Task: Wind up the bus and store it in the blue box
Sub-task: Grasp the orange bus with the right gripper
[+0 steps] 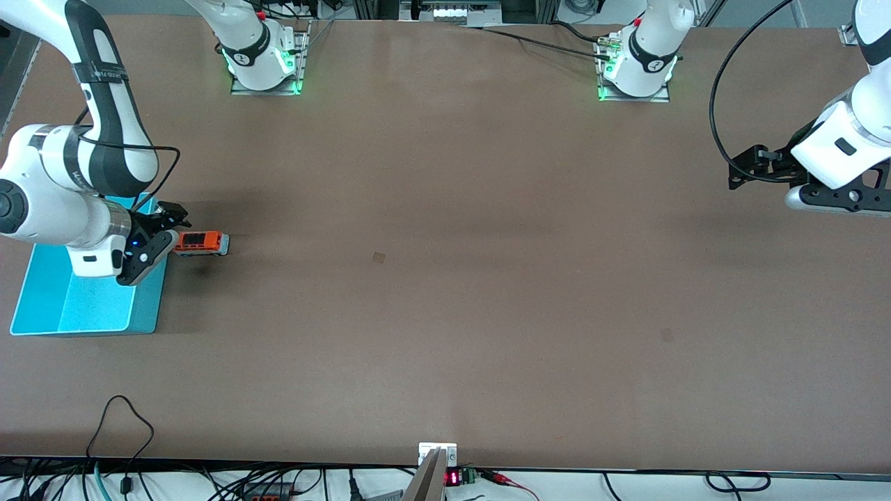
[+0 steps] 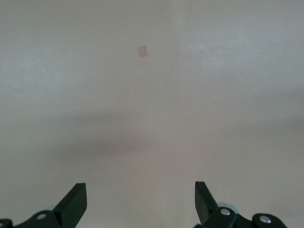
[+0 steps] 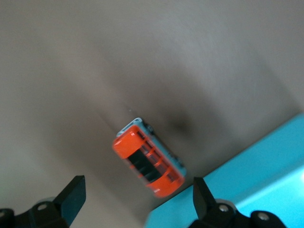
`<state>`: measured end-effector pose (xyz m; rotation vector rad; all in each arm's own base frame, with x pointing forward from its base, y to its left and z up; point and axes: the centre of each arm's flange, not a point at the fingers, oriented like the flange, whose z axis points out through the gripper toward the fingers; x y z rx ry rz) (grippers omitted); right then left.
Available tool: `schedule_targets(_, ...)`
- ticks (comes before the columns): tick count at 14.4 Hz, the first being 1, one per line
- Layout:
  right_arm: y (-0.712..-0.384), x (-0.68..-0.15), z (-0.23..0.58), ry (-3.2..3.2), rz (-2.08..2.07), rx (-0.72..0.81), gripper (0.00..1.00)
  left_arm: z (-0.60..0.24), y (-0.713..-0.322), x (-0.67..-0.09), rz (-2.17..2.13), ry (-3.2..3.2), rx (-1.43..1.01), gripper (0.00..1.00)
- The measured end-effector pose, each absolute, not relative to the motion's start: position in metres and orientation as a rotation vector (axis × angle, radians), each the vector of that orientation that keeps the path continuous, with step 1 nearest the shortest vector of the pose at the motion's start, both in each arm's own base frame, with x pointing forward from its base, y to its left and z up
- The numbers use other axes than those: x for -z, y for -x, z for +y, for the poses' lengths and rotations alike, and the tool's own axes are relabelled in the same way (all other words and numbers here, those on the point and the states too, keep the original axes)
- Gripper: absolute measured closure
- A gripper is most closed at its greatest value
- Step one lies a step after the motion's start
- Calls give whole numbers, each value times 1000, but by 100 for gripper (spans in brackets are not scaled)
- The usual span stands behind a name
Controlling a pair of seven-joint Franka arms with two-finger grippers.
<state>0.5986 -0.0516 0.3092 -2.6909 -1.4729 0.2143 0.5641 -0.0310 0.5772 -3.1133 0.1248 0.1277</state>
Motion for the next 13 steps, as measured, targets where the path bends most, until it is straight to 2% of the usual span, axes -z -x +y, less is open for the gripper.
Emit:
schedule_targets(3, -586, -277, -59, 2536, -1751, -143, 0, -48, -564, -579, 151, 3111, -114, 0)
schedule_targets(9, -561, -240, -56, 2447, -1891, -105, 0, -100, -556, -583, 174, 3102, -96, 0)
schedule_targets(13, -549, -218, -54, 2418, -1931, -93, 0, -92, -557, -584, 147, 3100, -93, 0)
